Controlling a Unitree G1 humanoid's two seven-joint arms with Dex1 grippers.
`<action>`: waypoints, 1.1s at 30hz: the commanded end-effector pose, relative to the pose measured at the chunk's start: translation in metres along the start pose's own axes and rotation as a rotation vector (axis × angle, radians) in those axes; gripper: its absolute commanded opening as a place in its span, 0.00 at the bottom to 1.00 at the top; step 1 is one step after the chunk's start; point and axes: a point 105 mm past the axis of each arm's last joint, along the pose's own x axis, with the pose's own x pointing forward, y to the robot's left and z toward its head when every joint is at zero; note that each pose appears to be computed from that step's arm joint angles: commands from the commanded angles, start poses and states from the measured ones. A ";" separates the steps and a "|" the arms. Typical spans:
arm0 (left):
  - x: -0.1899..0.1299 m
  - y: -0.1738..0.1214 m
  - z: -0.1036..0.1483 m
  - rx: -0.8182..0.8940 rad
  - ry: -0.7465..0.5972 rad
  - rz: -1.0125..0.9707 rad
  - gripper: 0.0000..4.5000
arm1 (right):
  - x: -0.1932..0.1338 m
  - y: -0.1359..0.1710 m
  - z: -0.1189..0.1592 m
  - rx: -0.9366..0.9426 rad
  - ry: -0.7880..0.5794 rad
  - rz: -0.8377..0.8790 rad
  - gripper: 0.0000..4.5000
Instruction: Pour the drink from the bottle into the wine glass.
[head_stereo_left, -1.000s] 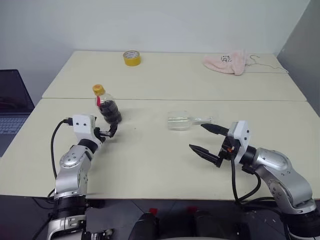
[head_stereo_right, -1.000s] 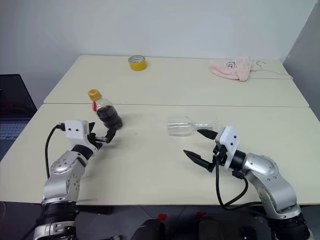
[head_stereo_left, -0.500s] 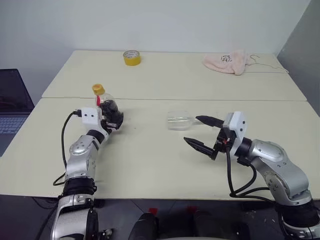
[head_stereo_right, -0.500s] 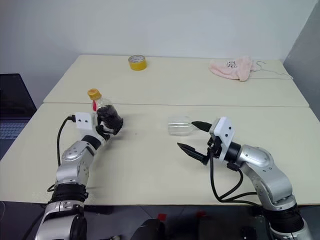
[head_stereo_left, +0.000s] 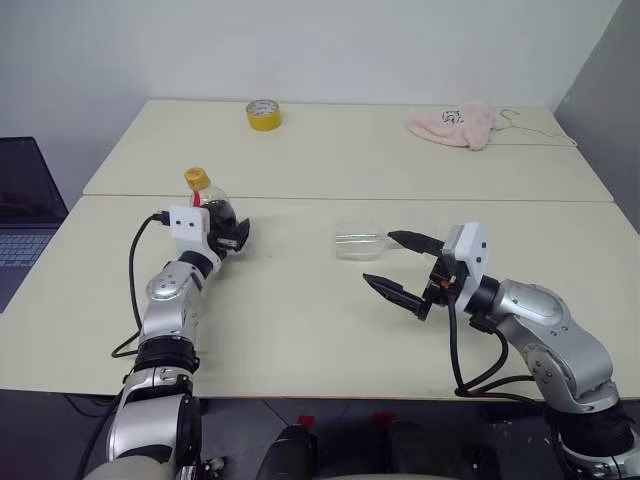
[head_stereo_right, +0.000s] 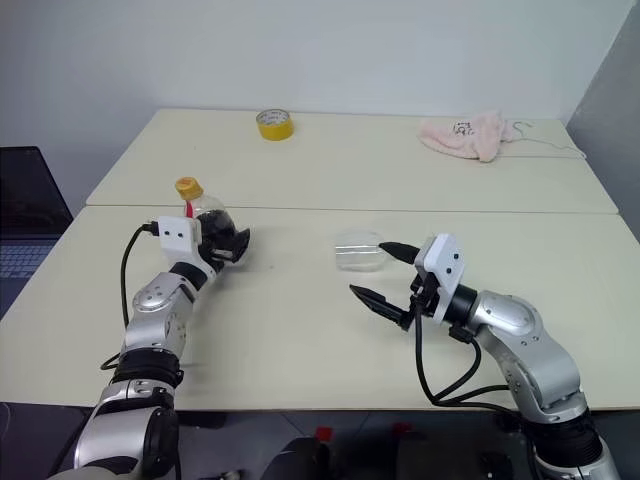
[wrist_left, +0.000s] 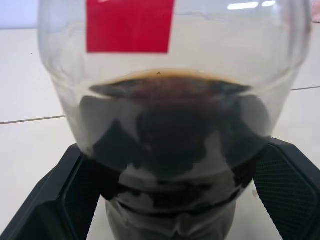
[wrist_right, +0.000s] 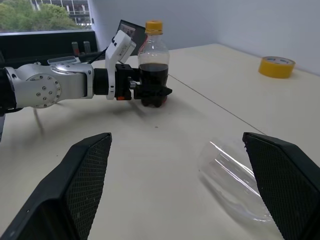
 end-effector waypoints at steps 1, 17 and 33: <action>0.005 0.004 0.014 0.034 -0.042 -0.002 0.99 | 0.004 0.003 0.013 -0.041 -0.040 0.009 1.00; 0.001 -0.012 0.013 0.046 -0.051 -0.082 0.49 | 0.003 0.001 0.013 -0.056 -0.052 -0.018 1.00; -0.036 -0.094 0.015 0.048 -0.008 -0.203 0.44 | 0.013 -0.001 0.034 -0.072 -0.061 -0.050 1.00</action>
